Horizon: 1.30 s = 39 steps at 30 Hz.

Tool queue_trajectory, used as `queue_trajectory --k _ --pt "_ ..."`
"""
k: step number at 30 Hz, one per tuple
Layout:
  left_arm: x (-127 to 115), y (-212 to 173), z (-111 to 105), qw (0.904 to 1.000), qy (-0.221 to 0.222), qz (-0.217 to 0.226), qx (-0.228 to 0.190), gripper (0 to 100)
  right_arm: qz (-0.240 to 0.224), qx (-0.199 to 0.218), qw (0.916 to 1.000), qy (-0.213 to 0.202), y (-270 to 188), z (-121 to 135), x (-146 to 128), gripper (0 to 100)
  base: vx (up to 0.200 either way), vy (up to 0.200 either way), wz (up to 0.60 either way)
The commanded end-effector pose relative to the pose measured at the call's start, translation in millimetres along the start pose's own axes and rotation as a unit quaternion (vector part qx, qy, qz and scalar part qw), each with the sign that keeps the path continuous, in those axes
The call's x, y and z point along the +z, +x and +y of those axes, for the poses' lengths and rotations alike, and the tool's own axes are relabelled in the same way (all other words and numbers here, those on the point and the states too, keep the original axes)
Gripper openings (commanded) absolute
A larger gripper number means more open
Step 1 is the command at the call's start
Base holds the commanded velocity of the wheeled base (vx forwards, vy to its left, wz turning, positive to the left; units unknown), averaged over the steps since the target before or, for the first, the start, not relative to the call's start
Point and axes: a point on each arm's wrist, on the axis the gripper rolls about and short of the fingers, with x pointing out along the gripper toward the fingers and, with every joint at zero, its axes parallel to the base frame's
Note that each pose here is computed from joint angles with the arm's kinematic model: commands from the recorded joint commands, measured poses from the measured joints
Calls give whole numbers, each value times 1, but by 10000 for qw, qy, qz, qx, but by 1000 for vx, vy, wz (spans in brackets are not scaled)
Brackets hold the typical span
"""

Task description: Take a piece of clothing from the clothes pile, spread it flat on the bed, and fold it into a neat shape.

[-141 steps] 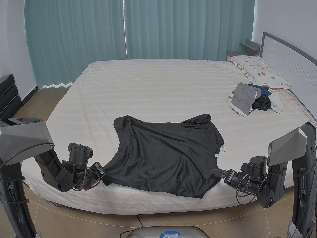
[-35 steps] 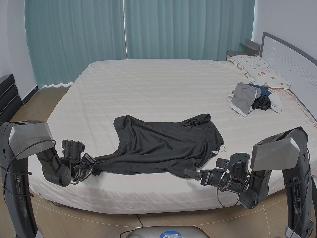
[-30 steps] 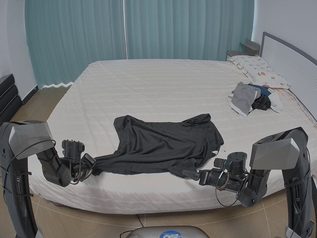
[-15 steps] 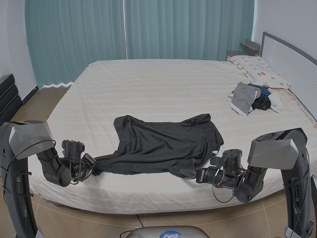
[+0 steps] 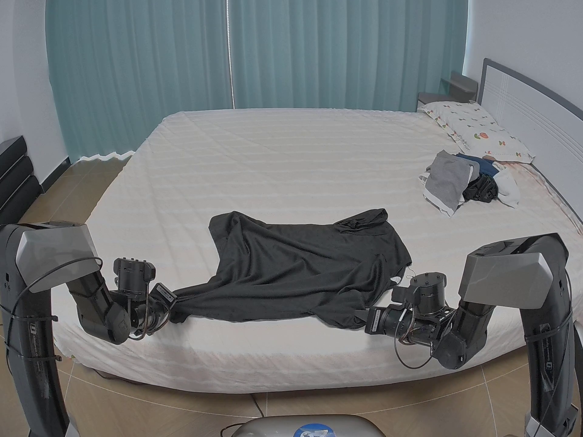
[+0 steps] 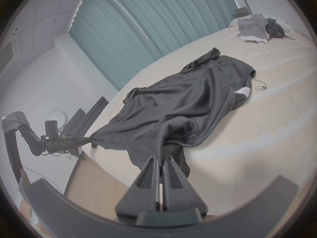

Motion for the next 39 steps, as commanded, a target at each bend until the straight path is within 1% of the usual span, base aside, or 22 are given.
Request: queue_trajectory --k 1,6,8,10,12,15,16,17,20,23,26,32,36,37,39 --pt "-6 -5 2 9999 70 103 40 0 -24 -120 9999 80 -26 -2 9 0 0 0 0" --pt "-16 -26 -1 9985 477 276 -11 0 -85 -314 9991 263 -70 -11 22 0 0 0 0" --pt "-24 -38 0 9952 892 400 -7 0 -69 -409 9983 399 -93 -18 24 0 0 0 0" --pt "-32 -45 5 9907 1246 537 62 0 -23 -556 9975 427 -109 -23 23 0 0 0 0" --pt "-45 -53 11 9828 1664 781 168 0 44 -738 9965 391 -123 -29 20 0 0 0 0" --pt "-66 -63 18 9677 2182 1204 375 0 269 -971 9944 332 -137 -36 14 0 0 0 0" --pt "-67 -63 18 9669 2205 1224 395 0 280 -981 9942 333 -138 -37 14 0 0 0 0" --pt "-79 -68 20 9579 2416 1460 522 0 424 -1063 9929 309 -143 -39 10 0 0 0 0" --pt "-88 -74 21 9486 2590 1692 662 0 724 -1161 9901 314 -149 -39 2 0 0 0 0" --pt "-89 -77 19 9448 2638 1791 759 0 1048 -1293 9857 251 -153 -43 -6 0 0 0 0" --pt "-89 -75 19 9445 2632 1810 774 0 1178 -1390 9830 237 -151 -47 -9 0 0 0 0" --pt "-90 -71 18 9456 2599 1804 755 0 1594 -1486 9753 347 -142 -56 -26 0 0 0 0" --pt "-90 -69 19 9455 2595 1810 770 0 1805 -1516 9714 268 -138 -60 -35 0 0 0 0" --pt "-91 -70 18 9454 2598 1815 756 100 1791 -1551 9712 258 -138 -60 -35 100 0 0 0" --pt "-90 -70 18 9457 2582 1823 753 100 1748 -1592 9714 226 -137 -61 -34 100 0 0 0"
